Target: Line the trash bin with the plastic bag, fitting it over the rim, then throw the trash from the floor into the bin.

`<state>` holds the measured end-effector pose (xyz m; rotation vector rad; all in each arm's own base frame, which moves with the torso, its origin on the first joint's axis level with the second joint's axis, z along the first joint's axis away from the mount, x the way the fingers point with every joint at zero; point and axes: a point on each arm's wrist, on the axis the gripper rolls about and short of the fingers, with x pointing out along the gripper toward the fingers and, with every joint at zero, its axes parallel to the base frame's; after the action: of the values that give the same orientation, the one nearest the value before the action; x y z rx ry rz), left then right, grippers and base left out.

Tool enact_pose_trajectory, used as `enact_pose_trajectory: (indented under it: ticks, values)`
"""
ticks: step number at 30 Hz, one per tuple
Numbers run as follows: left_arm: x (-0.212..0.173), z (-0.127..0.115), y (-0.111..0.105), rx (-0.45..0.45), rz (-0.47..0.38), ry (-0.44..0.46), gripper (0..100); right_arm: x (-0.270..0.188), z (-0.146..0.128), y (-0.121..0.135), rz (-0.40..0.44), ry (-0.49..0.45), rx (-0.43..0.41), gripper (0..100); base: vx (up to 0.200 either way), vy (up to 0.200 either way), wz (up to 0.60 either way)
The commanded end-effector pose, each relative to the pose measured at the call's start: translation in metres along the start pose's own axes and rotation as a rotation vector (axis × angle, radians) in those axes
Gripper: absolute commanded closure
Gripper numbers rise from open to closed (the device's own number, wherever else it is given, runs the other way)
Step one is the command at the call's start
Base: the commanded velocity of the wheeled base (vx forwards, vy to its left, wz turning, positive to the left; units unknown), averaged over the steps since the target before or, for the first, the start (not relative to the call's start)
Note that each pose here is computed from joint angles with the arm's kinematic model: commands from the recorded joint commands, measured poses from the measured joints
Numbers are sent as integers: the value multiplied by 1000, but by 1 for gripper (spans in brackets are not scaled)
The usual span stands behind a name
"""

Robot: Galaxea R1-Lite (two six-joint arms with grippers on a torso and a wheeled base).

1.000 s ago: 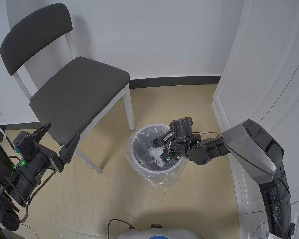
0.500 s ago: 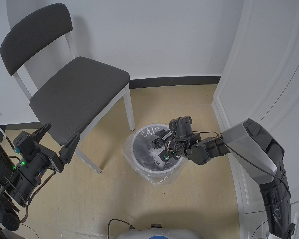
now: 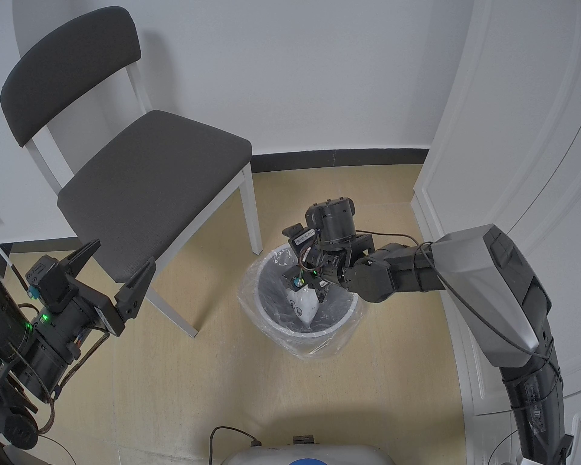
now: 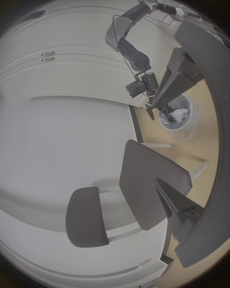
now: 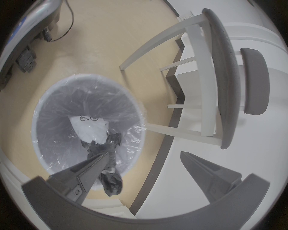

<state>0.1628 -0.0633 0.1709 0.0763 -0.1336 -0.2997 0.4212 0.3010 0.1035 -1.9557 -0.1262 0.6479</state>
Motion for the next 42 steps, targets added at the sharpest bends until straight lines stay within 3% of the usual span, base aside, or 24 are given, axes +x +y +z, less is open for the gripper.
enact_pose_trajectory:
  ticks: [1,4,7,12,14,19,21,23,25,26,27,28,29,30,31,32,33,35,37,38,39,42]
  values:
    - [-1,-1,0,2,-2,5,0,-11,6,-15,12,-22,15,0,0,0,0]
    - [-1,-1,0,1,-2,4,0,-19,6,-24,-2,-25,45,0,0,0,0]
    - [-1,-1,0,2,-1,5,0,-32,12,-45,-56,-32,128,0,0,0,0]
    - [0,-3,-1,2,-3,13,0,-63,6,-67,-70,-45,139,0,0,0,0]
    - [0,-3,0,2,-2,14,0,-68,-5,-69,-61,-27,146,0,0,0,0]
    - [0,-2,0,2,-3,10,0,-62,-65,-41,-11,89,190,0,0,0,0]
    - [0,-3,-1,2,-3,11,0,-64,-78,-33,-26,117,260,0,0,0,0]
    - [0,-3,0,2,-2,13,0,-65,-77,-32,-74,125,444,0,0,0,0]
    - [0,-3,0,1,-2,14,0,-65,-69,-34,-119,145,726,0,0,0,0]
    - [0,-3,0,3,-2,16,0,-66,-65,-37,-132,160,806,0,0,0,0]
    - [0,-4,-1,3,-4,19,0,-70,-59,-43,-166,216,970,0,0,0,0]
    - [0,-4,-1,3,-4,19,0,-70,-59,-43,-166,216,970,0,0,0,0]
    - [1,-5,-1,3,-4,23,0,-72,-59,-47,-190,262,1138,0,0,0,0]
    - [1,-5,-1,3,-4,23,0,-72,-59,-47,-190,262,1138,0,0,0,0]
    - [1,-5,-1,3,-3,27,0,-74,-62,-44,-171,271,1281,0,0,0,0]
    - [1,-5,-1,3,-3,25,0,-75,-61,-42,-163,273,1329,0,0,0,0]
    - [1,-5,-1,3,-3,25,0,-76,-58,-39,-146,278,1462,0,0,0,0]
    - [1,-5,0,4,0,25,0,-77,-52,-35,-115,290,1626,0,0,0,0]
    - [1,-5,0,4,2,26,0,-79,-46,-33,-75,296,1762,0,0,0,0]
    - [1,-5,0,4,2,26,0,-80,-45,-33,-68,293,1782,0,0,0,0]
    - [2,-5,0,2,3,26,0,-81,-44,-31,-39,277,1898,0,0,0,0]
    - [2,-5,0,2,3,27,0,-79,-41,-27,-6,254,2075,0,0,0,0]
